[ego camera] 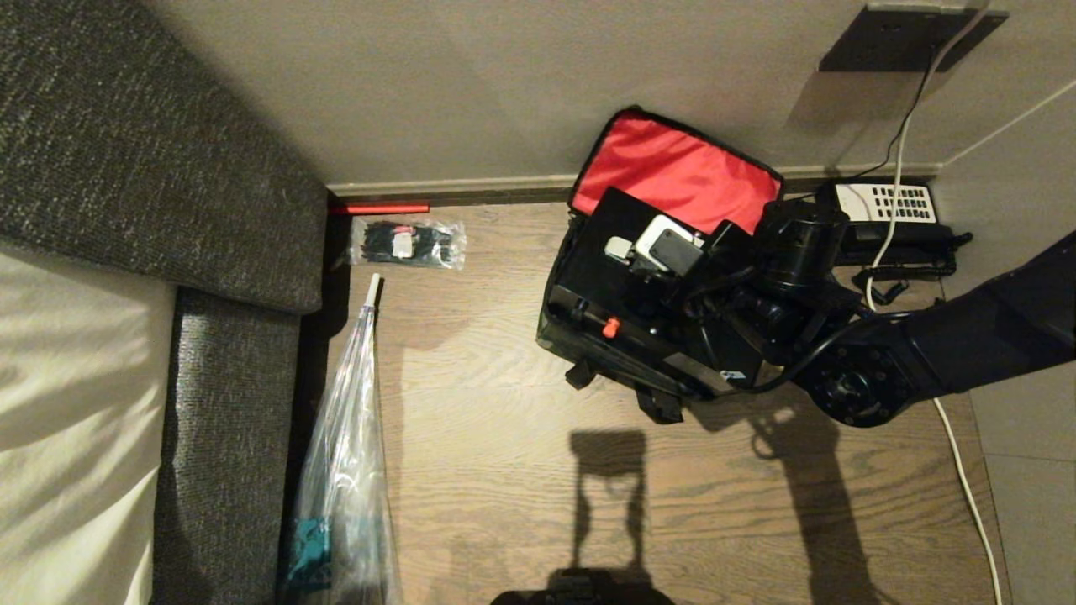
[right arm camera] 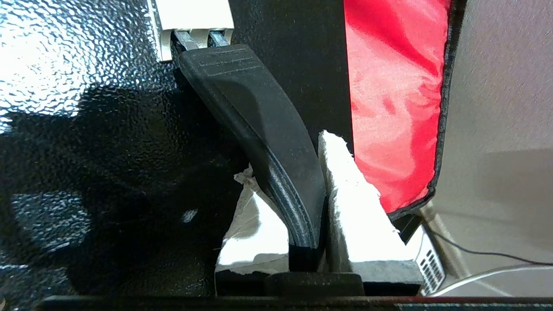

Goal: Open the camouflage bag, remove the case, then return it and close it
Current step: Place the black box back

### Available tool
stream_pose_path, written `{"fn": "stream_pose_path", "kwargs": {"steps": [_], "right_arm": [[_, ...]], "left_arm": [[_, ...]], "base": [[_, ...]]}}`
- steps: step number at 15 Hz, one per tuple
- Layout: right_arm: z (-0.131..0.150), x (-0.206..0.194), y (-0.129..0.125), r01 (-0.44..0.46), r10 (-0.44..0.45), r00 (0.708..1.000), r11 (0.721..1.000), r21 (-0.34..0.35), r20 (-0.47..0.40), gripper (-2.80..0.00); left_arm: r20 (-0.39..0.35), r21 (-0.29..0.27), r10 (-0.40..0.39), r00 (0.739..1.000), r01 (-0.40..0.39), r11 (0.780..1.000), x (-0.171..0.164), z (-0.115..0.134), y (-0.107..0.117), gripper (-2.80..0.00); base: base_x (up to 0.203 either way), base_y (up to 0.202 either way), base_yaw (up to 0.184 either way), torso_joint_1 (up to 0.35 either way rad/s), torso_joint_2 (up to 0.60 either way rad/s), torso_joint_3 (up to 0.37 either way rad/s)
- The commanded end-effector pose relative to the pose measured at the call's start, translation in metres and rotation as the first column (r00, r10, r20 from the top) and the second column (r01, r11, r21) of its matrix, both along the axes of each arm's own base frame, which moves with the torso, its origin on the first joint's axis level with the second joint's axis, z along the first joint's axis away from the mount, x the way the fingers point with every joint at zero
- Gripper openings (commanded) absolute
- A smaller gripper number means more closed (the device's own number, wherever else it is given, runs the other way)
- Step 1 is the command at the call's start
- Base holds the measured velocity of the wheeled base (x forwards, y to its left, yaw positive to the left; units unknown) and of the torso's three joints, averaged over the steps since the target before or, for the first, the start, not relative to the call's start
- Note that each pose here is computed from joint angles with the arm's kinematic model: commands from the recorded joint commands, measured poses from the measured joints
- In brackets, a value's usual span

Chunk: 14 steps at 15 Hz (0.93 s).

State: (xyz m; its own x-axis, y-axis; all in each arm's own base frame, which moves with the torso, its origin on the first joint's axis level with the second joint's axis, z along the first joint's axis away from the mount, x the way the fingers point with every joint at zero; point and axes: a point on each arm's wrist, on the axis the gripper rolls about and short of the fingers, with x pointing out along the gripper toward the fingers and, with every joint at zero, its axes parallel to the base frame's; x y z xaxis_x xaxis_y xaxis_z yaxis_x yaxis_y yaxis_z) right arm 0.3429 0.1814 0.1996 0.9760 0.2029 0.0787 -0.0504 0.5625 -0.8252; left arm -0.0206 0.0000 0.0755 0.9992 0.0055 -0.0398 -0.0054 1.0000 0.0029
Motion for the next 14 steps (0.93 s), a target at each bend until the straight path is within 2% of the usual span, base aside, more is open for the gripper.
{"fn": "stream_pose_path", "kwargs": {"steps": [1,6,14], "right_arm": [[0.001,0.0,0.0,0.002,-0.002,1.0,1.0,0.001,0.006,-2.8],[-0.018,0.011,0.005,0.001,-0.001,1.0,1.0,-0.016,-0.031,-2.8],[-0.043,0.033,0.017,0.001,-0.001,0.998,1.0,0.003,-0.06,-2.8]], "left_arm": [[-0.002,0.0,0.002,1.0,-0.002,1.0,0.0,0.0,0.0,-2.8],[-0.002,0.0,0.002,1.0,-0.002,1.0,0.0,0.0,0.0,-2.8],[-0.003,0.0,0.001,1.0,-0.001,1.0,0.0,0.0,0.0,-2.8]], "base": [[0.0,0.0,0.0,0.0,0.0,0.0],[0.0,0.0,0.0,0.0,0.0,0.0],[0.0,0.0,0.0,0.0,0.0,0.0]]}}
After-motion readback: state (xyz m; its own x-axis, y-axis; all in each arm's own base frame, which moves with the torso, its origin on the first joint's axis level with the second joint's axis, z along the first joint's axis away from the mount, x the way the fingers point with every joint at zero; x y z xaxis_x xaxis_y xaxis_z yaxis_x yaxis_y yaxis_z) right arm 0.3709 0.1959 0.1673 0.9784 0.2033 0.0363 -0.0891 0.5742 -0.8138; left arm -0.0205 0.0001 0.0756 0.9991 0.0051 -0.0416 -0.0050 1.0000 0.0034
